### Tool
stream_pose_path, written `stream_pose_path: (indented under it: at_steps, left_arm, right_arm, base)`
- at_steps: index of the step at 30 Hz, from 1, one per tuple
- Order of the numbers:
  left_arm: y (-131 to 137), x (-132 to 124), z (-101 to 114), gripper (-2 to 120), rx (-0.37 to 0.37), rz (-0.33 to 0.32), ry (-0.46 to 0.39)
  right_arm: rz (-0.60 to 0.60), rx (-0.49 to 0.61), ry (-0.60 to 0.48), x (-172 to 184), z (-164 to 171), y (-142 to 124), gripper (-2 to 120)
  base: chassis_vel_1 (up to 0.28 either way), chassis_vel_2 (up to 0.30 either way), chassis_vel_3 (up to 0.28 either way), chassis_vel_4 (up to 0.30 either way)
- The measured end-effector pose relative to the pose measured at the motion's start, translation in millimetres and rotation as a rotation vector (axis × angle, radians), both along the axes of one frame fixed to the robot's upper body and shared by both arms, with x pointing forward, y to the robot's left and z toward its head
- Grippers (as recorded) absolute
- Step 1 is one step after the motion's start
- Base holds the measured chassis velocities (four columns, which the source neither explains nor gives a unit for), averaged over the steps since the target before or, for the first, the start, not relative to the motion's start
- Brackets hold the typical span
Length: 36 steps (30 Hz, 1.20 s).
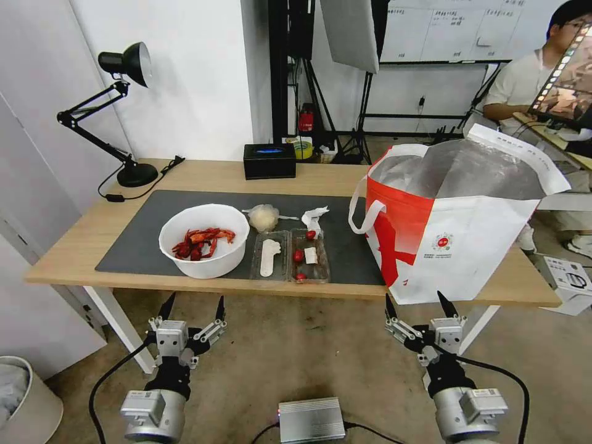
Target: Pick up the trash from the table and place it into the takeout bag.
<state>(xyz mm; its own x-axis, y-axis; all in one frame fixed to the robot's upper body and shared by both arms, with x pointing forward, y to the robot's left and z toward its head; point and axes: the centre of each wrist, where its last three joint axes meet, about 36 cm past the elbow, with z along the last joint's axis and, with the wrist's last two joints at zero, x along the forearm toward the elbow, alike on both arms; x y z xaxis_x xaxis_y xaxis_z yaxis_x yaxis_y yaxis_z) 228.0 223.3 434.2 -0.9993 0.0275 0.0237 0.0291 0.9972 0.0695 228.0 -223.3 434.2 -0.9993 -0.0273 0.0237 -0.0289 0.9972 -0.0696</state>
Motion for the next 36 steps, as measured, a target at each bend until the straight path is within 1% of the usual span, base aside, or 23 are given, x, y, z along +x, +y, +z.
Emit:
stream_pose_path:
  at_steps: [26,27,28,29,32,33,34,36]
  left_arm:
    - [0,1,-1,100,-0.004,-0.002,0.001]
    - [2,4,-4,100,-0.012,-0.009,0.002]
    - [5,10,-10,100,-0.026,-0.021,0.006]
    - [5,10,-10,100,-0.026,-0.021,0.006]
    - [19,31,-28,100,-0.07,-0.057,0.02]
    - [19,31,-28,100,-0.07,-0.057,0.02]
    - [25,39,-34,100,-0.084,-0.067,0.024]
    - [27,42,-35,100,-0.08,-0.069,0.021]
  right_arm:
    - [-0.002,-0.003,0.003,0,-2,-1,100]
    - [-0.012,-0.009,0.011,1,-6,-5,100]
    - [-0.037,-0.027,0.022,4,-13,-15,100]
    - [-0.037,-0.027,0.022,4,-13,-15,100]
    - [-0.127,-0.088,0.048,15,-33,-50,100]
    - [-0.127,-0.088,0.048,15,-33,-50,100]
    - [-0.149,-0.098,0.043,18,-36,-60,100]
    - [-0.149,-0.096,0.032,18,-35,-63,100]
  base:
    - [0.0,0.0,0.0,0.0]
    - [0.0,0.0,0.0,0.0]
    - [0.0,0.0,0.0,0.0]
    - [0.0,0.0,0.0,0.0]
    - [0.0,0.0,0.0,0.0]
    - [0.0,0.0,0.0,0.0]
    - [0.0,0.0,0.0,0.0]
    - [0.0,0.0,0.0,0.0]
